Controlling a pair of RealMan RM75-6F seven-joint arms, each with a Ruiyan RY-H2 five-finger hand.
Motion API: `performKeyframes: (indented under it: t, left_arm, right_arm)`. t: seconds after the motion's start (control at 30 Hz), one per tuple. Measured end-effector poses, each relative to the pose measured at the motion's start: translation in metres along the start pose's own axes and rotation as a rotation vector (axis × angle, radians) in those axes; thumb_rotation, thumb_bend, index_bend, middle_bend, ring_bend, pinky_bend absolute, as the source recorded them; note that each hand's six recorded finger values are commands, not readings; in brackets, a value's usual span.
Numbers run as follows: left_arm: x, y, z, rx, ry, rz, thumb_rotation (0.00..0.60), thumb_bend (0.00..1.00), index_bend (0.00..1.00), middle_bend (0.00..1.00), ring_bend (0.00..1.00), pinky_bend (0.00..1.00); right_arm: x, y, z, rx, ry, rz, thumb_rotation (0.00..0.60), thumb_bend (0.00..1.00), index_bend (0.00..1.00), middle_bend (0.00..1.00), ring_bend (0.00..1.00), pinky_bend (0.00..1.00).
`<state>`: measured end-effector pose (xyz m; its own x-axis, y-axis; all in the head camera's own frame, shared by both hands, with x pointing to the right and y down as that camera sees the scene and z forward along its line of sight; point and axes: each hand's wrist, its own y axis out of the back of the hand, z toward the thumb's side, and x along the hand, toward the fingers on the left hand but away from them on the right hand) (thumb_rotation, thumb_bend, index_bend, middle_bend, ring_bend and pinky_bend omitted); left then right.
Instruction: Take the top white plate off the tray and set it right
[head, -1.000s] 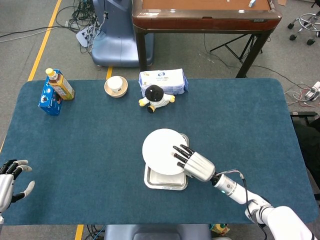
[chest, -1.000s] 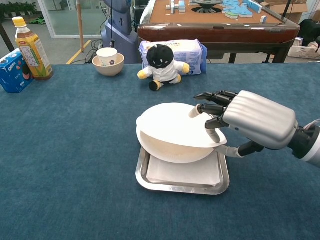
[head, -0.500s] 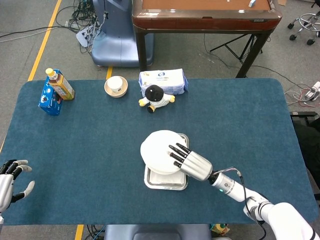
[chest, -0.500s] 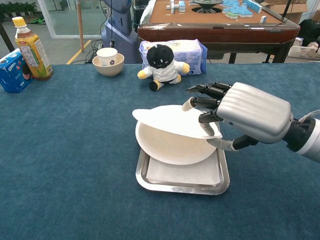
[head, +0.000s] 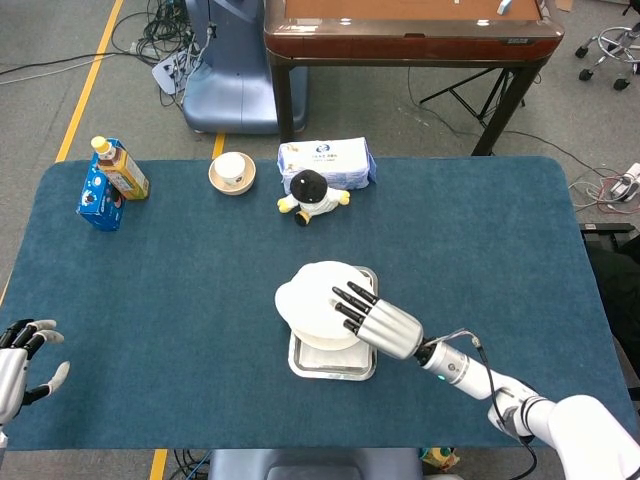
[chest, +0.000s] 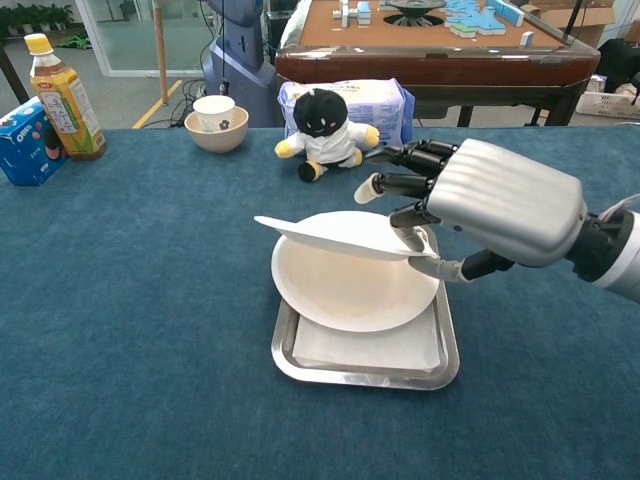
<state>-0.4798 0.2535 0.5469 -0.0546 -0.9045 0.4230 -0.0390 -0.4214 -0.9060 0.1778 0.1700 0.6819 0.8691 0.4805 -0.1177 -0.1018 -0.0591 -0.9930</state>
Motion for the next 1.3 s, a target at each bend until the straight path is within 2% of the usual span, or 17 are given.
performKeyframes:
  t: [0.43,0.8,1.3]
  left_arm:
    - [0.001,-0.001,0.0,0.002,0.001,-0.003,0.6,0.27,0.42,0.3,0.19,0.32]
    - [0.0,-0.001,0.0,0.006,-0.001,-0.002,0.6,0.27,0.42,0.3,0.19,0.32]
    - [0.001,-0.004,0.001,0.012,0.0,-0.009,0.6,0.27,0.42,0.3,0.19,0.32]
  right_arm:
    - [-0.005,0.015,-0.004,0.047,0.011,-0.018,0.6,0.51,0.67,0.25,0.1,0.19]
    - [0.005,0.03,-0.026,0.156,-0.003,-0.005,0.6,0.51,0.69,0.25,0.1,0.19]
    - [0.053,0.044,-0.085,0.288,-0.13,0.087,0.6,0.51,0.7,0.25,0.1,0.19]
